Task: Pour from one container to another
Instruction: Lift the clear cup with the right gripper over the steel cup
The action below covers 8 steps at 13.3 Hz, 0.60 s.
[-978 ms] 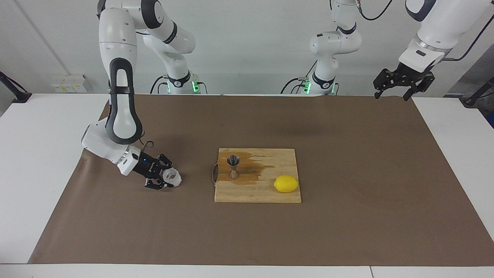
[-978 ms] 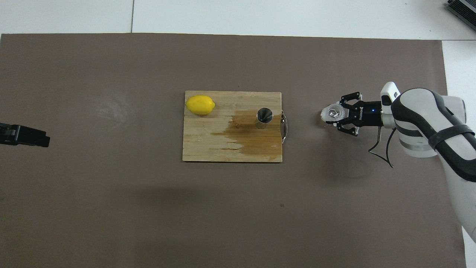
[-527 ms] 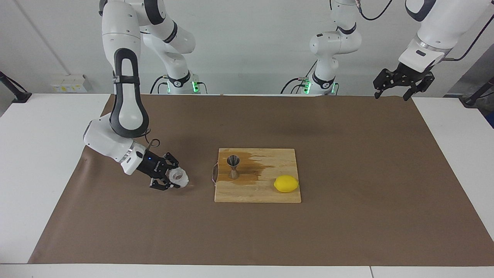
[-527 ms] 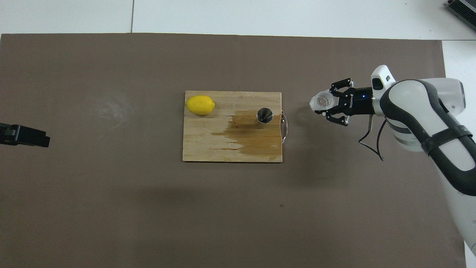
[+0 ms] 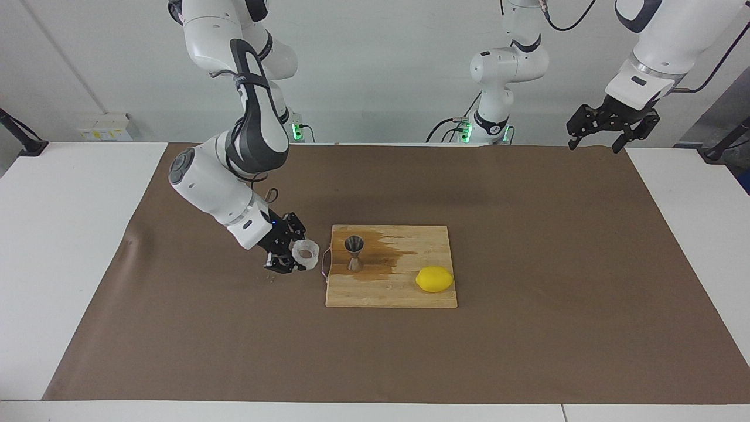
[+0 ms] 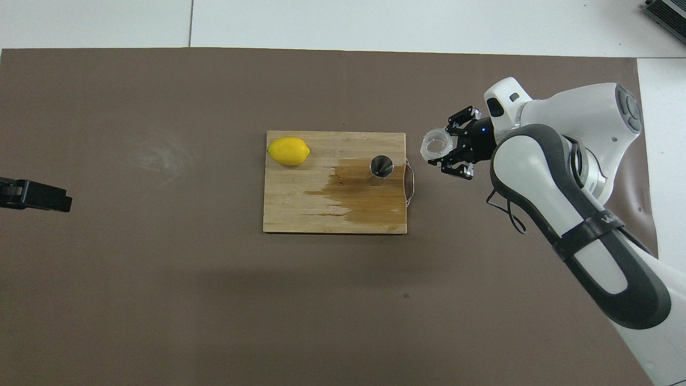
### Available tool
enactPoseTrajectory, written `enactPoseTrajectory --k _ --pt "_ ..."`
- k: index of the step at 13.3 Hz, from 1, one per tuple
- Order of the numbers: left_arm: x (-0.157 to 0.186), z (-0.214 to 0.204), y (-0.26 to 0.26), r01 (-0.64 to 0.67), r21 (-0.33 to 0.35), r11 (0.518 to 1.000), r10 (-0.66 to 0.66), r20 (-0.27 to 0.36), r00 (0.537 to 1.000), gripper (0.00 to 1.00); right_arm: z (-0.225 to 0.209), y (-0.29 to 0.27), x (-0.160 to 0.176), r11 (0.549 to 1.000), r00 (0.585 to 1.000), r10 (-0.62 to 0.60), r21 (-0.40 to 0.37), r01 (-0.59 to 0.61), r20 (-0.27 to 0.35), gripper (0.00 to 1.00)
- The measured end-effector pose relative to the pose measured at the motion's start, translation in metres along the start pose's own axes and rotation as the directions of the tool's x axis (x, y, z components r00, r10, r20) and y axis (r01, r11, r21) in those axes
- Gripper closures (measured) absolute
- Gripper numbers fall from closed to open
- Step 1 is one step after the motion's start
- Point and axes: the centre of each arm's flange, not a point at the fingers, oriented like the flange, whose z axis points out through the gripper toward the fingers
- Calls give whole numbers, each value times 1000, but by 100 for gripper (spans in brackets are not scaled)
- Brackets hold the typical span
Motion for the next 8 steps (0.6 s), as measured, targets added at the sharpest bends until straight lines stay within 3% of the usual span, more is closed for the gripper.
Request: enactPoseTrajectory --k 5,8 --pt "0 0 0 0 0 1000 0 0 1000 0 14 -18 47 999 989 -37 -9 39 144 49" --pt "0 0 0 0 0 1000 0 0 1000 0 17 -26 63 997 978 -66 -20 72 198 49"
